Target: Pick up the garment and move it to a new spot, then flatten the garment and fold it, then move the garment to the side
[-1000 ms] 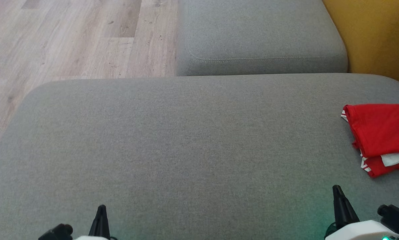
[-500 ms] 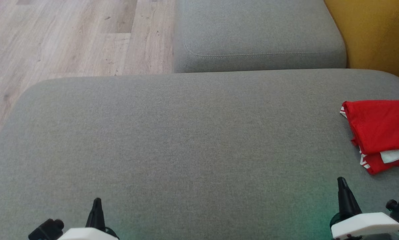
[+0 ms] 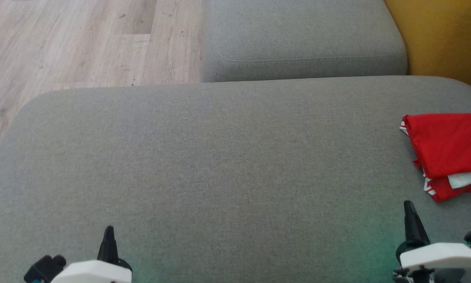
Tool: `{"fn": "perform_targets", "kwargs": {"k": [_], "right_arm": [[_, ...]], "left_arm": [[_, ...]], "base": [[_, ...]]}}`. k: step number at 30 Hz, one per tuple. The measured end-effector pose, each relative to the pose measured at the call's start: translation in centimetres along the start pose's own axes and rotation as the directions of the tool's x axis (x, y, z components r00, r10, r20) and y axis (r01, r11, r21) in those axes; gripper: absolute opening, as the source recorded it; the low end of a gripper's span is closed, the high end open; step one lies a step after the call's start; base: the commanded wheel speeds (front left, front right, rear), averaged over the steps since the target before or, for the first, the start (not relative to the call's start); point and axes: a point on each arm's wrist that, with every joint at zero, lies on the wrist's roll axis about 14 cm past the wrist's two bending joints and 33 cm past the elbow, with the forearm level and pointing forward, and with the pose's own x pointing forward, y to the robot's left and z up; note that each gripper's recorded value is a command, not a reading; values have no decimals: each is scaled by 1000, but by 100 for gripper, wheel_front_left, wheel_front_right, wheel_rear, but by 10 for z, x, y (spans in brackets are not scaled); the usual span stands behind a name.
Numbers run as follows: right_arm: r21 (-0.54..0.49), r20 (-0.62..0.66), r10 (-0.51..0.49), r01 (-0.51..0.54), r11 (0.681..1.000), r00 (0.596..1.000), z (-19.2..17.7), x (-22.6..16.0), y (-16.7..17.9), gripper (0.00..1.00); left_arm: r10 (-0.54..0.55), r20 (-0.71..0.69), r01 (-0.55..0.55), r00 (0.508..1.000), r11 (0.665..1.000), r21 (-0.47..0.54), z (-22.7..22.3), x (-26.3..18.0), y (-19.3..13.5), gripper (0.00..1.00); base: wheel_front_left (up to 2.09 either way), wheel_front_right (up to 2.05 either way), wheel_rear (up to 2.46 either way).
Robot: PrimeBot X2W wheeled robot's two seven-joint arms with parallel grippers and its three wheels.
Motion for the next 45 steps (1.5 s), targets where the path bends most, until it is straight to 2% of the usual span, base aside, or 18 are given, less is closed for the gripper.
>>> {"fn": "perform_targets", "kwargs": {"k": [11, 22, 37, 45], "right_arm": [[132, 11, -11, 10, 991, 1000, 5, 3, -4, 0], [258, 34, -1, -8, 966, 999, 14, 10, 0, 0], [424, 71, 4, -34, 905, 997, 26, 19, 2, 0], [518, 82, 4, -45, 854, 997, 30, 22, 1, 0]], "left_arm": [[-23, 10, 24, 1000, 993, -115, 7, 8, -6, 0], [-51, 22, 54, 998, 972, -229, 14, 15, -13, 0], [-83, 62, 100, 995, 923, -371, 28, 24, -20, 0], [-109, 85, 136, 990, 881, -453, 35, 29, -25, 0]], "base": [[0, 0, 0], [0, 0, 0], [0, 0, 0], [0, 0, 0]]}}
